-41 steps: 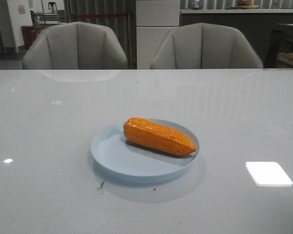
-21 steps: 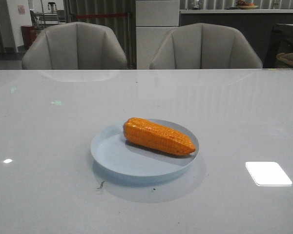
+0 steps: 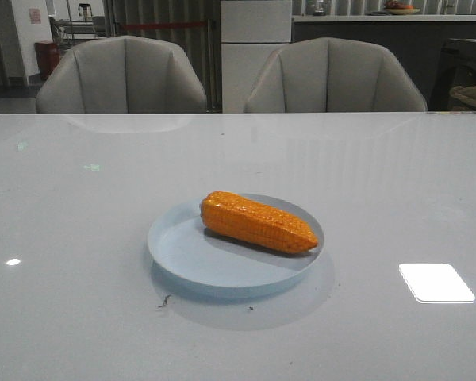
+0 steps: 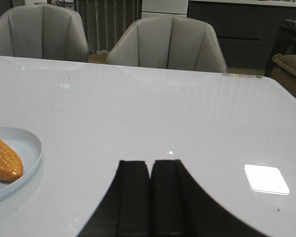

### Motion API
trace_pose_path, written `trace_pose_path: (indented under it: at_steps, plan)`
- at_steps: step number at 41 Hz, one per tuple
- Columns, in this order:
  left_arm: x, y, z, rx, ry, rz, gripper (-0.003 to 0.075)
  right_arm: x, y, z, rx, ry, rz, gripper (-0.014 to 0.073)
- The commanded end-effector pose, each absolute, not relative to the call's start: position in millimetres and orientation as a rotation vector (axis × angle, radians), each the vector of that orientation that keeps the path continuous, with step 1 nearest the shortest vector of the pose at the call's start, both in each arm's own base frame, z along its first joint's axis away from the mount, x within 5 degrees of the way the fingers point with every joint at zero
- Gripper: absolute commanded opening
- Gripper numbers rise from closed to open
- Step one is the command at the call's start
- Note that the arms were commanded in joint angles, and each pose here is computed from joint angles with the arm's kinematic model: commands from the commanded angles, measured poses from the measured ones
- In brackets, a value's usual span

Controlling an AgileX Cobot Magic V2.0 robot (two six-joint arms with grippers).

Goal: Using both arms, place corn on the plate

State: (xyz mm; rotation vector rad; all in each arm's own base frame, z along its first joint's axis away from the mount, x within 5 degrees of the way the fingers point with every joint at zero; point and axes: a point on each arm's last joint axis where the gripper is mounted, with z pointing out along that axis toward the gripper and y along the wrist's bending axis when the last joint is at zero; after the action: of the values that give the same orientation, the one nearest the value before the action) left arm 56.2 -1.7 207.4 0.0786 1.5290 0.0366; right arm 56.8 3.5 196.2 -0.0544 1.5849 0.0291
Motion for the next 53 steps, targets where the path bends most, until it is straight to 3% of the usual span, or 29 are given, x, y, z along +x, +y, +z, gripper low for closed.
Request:
trace_pose_path:
  at_steps: [1,13,53]
  plan:
    - [56.1,-1.1,203.1,0.06,1.468,0.031,0.0086,53.2,1.7,214.6,-0.036,1.431,0.016,0.0023]
    - [56.1,-1.1,203.1,0.06,1.468,0.031,0.0086,53.4,2.1,213.0,-0.107,1.446,-0.057,0.0023]
    - [56.1,-1.1,203.1,0.06,1.468,0.031,0.0086,53.5,2.2,211.6,-0.059,1.464,0.0,0.0023]
